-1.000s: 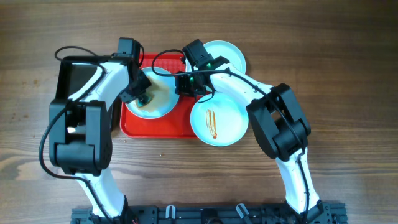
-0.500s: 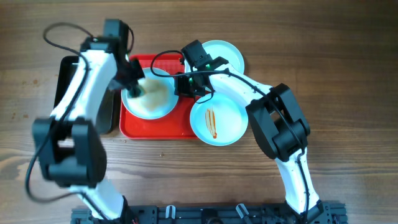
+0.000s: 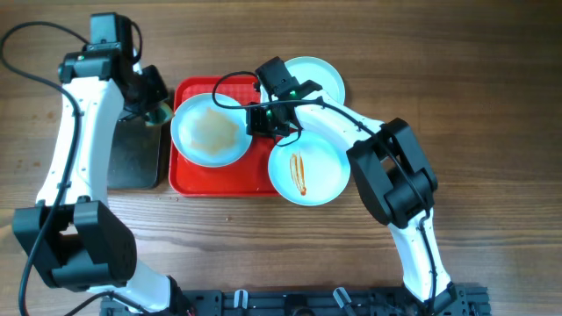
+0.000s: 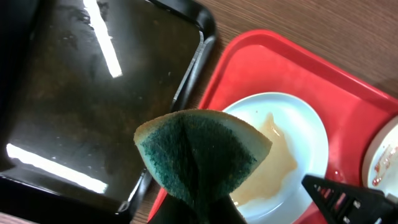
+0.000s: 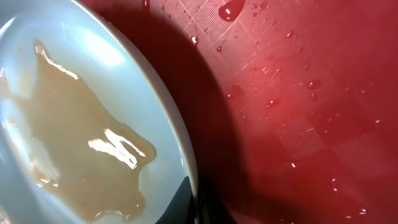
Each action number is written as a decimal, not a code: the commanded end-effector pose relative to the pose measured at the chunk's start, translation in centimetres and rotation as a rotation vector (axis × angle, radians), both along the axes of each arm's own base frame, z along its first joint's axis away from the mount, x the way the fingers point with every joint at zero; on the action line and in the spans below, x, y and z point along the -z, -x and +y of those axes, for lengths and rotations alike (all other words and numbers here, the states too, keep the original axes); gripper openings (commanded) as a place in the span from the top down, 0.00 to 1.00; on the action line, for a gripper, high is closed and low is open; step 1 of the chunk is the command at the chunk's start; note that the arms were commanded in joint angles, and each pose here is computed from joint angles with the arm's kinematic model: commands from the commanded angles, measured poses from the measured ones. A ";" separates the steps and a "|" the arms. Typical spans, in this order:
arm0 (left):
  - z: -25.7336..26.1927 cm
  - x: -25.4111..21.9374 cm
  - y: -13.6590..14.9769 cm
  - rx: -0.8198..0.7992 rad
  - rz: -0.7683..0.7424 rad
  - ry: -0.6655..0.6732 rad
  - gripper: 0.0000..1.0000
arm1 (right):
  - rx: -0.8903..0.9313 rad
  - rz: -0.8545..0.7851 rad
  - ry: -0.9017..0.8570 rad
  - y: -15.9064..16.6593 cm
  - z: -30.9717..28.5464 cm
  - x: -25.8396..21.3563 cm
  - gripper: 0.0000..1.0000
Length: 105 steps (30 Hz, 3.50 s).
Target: Clean dirty plates on tray and stack at the side
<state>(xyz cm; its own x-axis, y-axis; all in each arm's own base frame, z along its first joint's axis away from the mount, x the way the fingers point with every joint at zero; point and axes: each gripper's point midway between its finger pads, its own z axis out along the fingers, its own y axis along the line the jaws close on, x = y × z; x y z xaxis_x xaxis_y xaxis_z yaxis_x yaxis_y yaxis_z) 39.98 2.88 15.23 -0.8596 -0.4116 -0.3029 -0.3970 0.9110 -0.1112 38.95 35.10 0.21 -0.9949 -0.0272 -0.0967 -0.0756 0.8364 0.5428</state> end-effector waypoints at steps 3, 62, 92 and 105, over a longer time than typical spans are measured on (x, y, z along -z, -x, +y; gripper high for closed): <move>0.7 0.0 -0.1 0.001 -0.001 -0.005 0.96 | 0.021 -0.045 0.069 -0.9 -2.2 -1.1 0.96; 0.6 1.9 0.4 -0.027 0.024 0.007 0.96 | 0.162 -1.292 1.148 3.2 -4.0 -28.5 0.96; 0.3 2.2 0.8 -0.094 0.042 0.042 0.96 | 0.717 -0.001 0.506 0.3 -42.2 -10.2 0.96; 0.3 2.2 0.9 -0.094 0.043 0.042 0.96 | 0.689 0.068 0.449 2.9 -41.1 -4.5 0.80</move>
